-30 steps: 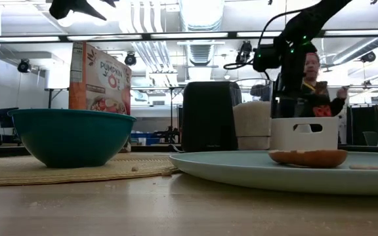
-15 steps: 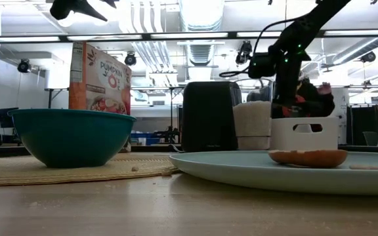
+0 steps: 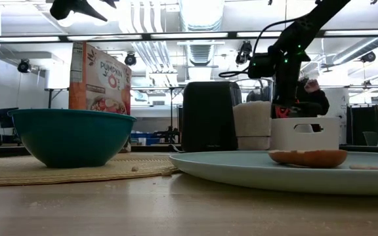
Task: Arrange a breakfast setting
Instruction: Put the red apple on the light blue plate
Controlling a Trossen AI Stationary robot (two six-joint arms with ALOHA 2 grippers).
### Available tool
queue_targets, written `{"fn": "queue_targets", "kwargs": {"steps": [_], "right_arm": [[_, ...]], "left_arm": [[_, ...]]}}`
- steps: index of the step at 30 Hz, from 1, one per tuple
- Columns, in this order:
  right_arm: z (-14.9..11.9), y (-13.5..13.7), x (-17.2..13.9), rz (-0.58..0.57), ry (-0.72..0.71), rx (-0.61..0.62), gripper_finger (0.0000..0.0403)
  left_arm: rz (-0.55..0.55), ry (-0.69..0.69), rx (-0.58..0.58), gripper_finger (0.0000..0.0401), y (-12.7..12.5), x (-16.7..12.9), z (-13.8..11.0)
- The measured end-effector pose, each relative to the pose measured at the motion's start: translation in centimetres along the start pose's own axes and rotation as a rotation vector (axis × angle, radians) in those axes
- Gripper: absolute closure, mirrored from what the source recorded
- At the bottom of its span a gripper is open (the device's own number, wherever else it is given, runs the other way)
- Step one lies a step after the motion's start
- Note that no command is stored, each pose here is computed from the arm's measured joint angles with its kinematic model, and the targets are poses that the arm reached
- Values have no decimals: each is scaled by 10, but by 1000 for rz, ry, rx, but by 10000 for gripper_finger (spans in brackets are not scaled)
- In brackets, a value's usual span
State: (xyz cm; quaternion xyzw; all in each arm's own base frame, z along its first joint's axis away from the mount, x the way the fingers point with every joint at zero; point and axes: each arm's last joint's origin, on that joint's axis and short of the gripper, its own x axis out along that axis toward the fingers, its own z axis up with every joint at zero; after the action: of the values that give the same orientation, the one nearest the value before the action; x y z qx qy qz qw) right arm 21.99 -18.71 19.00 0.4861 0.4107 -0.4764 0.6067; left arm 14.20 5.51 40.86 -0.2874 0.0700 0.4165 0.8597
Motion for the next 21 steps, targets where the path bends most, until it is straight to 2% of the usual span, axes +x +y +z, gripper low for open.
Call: {"fn": "queue_targets", "kwargs": {"steps": [9, 14, 21], "right_arm": [[-1, -2, 2, -6, -19, 0, 244], [-3, -4, -9, 11, -41, 8, 258], [-8, -11, -39, 53, -93, 18, 279]], "left_arm": [[0, 0, 4, 214, 0, 0, 0], [0, 0, 4, 214, 0, 0, 0], [-1, 0, 4, 214, 0, 0, 0]]}}
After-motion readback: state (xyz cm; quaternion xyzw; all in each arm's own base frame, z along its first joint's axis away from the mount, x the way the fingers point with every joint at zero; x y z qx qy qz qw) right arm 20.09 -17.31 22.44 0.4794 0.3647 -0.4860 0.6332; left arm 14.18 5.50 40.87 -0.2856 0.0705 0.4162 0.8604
